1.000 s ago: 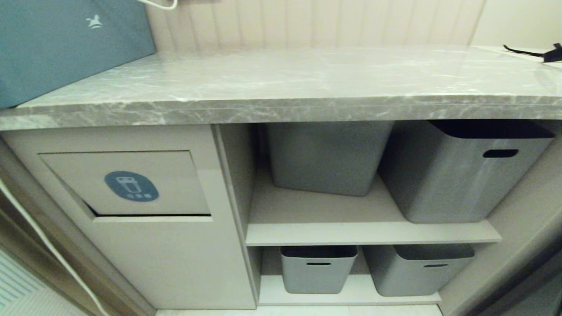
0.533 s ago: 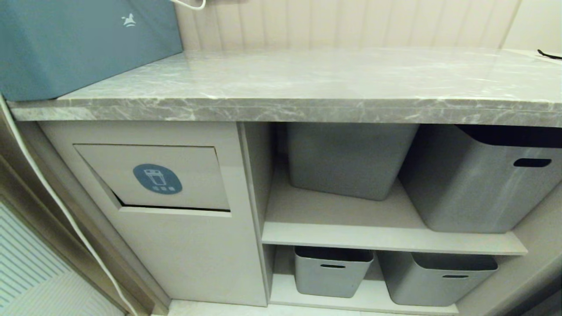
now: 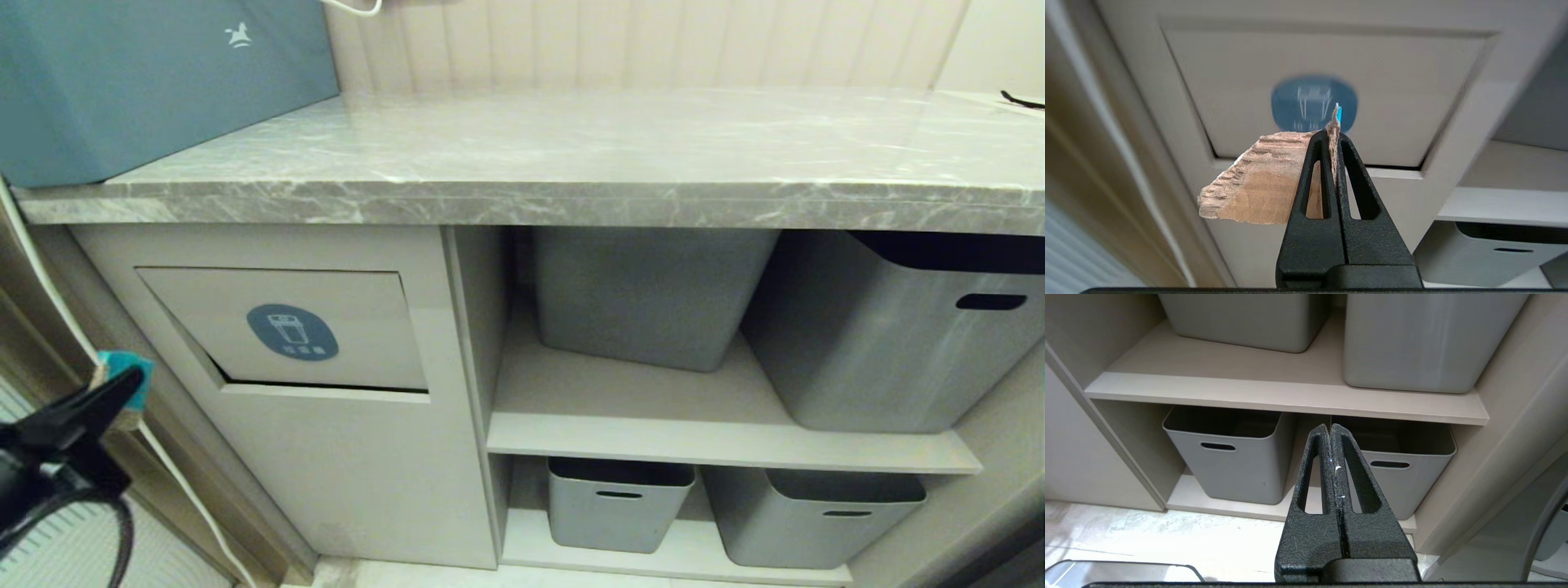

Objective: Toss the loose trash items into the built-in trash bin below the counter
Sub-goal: Put the garbage in the trash can

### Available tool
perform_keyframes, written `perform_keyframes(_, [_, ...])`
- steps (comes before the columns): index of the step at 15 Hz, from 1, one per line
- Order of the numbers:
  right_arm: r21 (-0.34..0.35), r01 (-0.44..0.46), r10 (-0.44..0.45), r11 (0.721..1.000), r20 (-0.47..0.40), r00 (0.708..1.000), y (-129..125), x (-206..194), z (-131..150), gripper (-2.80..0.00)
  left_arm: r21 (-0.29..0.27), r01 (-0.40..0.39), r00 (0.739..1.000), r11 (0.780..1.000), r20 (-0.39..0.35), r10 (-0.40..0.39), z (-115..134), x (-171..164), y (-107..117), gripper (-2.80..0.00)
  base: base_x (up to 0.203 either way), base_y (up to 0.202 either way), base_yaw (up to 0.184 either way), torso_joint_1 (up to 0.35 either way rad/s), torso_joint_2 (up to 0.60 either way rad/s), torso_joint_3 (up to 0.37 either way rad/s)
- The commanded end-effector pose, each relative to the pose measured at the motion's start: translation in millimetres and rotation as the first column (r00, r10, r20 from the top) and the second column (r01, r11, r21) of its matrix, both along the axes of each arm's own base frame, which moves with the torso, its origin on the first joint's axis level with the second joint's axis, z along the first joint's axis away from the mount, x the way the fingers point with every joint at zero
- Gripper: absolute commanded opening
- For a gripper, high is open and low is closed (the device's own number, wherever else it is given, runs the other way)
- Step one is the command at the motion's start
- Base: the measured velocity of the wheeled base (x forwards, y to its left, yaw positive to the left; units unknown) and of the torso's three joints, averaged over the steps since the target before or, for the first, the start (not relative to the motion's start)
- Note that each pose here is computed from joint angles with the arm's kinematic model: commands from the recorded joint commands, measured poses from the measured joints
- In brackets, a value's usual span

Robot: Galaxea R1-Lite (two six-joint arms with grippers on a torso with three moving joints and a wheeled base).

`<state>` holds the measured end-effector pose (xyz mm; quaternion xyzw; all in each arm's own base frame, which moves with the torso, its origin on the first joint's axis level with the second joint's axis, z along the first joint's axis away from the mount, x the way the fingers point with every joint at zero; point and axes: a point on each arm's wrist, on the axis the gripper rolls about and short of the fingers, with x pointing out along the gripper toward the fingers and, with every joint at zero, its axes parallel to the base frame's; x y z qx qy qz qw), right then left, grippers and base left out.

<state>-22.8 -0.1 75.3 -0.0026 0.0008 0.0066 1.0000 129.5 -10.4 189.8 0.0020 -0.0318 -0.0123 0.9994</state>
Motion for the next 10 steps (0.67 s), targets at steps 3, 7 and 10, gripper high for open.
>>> perform_keyframes(3, [0.0, -0.001, 0.001, 1.0, 0.002, 1.0, 0, 0, 0, -2.8, -0.168, -0.096, 0.981, 0.981, -0.182, 0.065, -45, 60, 2, -2.8, 0.0, 0.0, 0.0, 0.0, 0.0, 0.0])
perform_keyframes(7, [-0.001, -0.001, 0.001, 1.0, 0.002, 1.0, 0, 0, 0, -2.8, -0.266, -0.135, 0.967, 0.954, -0.245, 0.069, -65, 83, 2, -2.8, 0.0, 0.0, 0.0, 0.0, 0.0, 0.0])
perform_keyframes(10, [-0.001, -0.001, 0.001, 1.0, 0.002, 1.0, 0, 0, 0, -2.8, -0.276, -0.125, 0.978, 0.953, -0.197, 0.072, -74, 113, 1, -2.8, 0.0, 0.0, 0.0, 0.0, 0.0, 0.0])
